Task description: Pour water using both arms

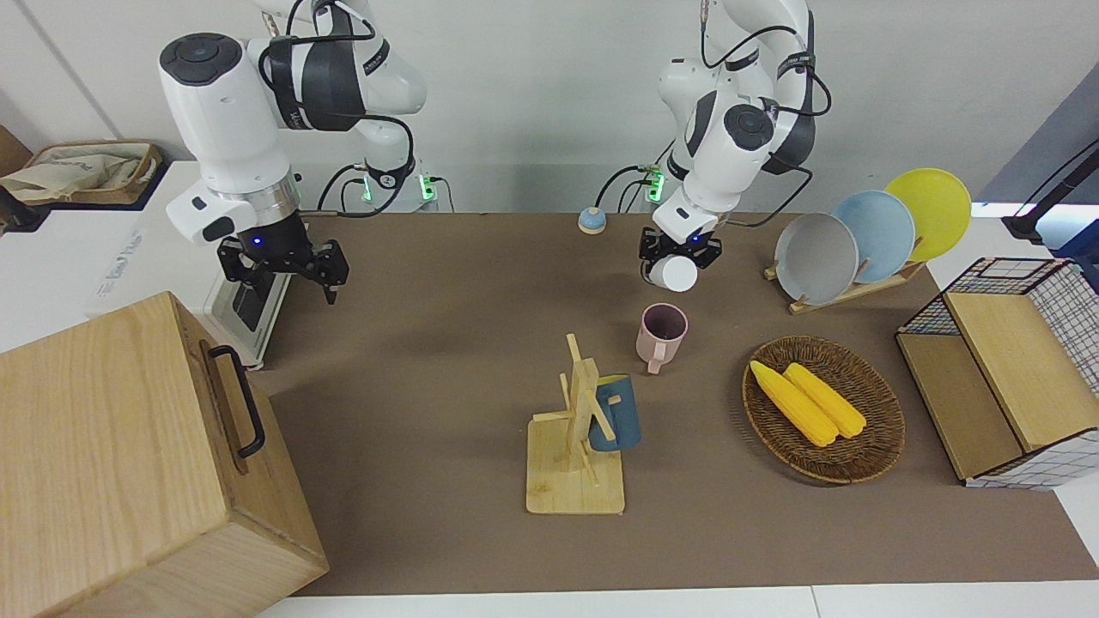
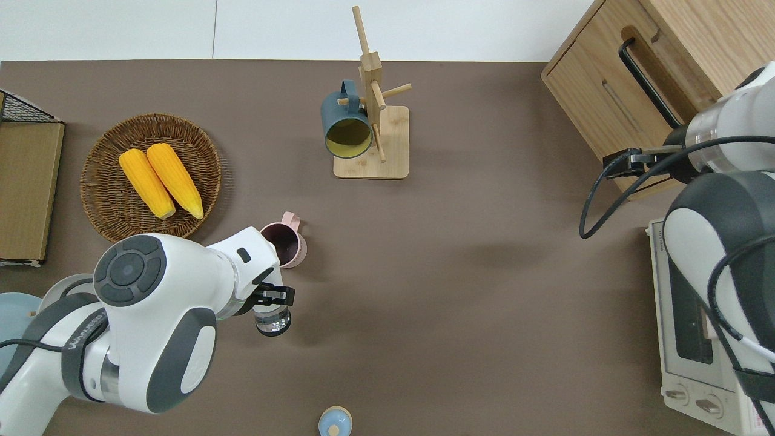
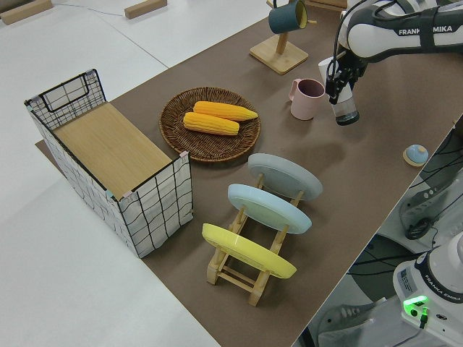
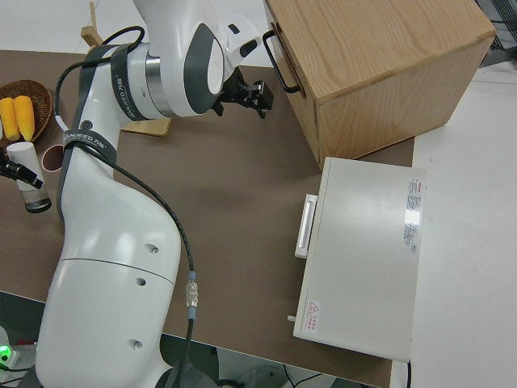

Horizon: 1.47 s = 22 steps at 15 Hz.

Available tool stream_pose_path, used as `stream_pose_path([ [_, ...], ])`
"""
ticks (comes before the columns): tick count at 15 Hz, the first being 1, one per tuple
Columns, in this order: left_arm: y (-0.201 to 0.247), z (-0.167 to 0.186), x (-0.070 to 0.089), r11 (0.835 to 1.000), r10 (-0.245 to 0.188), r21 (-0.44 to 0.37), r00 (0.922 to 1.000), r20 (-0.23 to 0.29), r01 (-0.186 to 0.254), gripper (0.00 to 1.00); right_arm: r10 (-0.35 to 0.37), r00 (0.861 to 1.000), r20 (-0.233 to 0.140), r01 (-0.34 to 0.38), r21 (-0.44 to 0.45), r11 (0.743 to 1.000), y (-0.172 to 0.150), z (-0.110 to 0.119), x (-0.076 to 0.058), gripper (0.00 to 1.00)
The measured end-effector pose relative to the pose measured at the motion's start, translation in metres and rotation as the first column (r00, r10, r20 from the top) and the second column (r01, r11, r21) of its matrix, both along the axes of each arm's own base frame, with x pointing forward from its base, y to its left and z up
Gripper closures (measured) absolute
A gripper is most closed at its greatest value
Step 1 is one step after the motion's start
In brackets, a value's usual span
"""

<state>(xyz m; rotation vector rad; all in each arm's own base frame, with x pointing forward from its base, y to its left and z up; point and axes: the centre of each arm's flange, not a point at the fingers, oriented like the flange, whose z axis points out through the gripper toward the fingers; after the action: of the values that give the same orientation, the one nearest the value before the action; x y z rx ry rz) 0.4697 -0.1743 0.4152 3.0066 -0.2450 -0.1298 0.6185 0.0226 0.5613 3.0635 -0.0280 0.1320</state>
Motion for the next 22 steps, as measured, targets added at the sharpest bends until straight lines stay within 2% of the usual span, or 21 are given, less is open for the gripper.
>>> stream_pose_path([
  [4,-0.002,-0.002,0.002,1.000,-0.006,0.011,0.9990,-0.043,0.007,0.37,0.005,1.000,0.005,-0.005,0.000,1.000,0.003,0.003,-0.001,0.01],
  [8,-0.006,-0.004,0.010,1.000,-0.013,0.022,0.9961,-0.088,0.015,0.37,0.017,1.000,0.026,-0.017,-0.005,1.000,0.001,0.018,-0.004,0.01],
  [13,-0.007,-0.011,0.013,0.999,-0.016,0.034,0.9915,-0.129,0.020,0.37,0.029,0.999,0.022,-0.029,-0.010,1.000,0.001,0.023,-0.007,0.01],
  [15,-0.007,-0.012,0.013,0.999,-0.017,0.039,0.9882,-0.152,0.023,0.37,0.027,1.000,0.016,-0.027,-0.014,1.000,0.001,0.029,-0.012,0.01],
  [22,-0.011,-0.021,0.024,0.998,-0.018,0.053,0.9794,-0.201,0.029,0.37,0.008,0.999,0.036,-0.008,0.002,1.000,-0.009,0.062,-0.032,0.01],
])
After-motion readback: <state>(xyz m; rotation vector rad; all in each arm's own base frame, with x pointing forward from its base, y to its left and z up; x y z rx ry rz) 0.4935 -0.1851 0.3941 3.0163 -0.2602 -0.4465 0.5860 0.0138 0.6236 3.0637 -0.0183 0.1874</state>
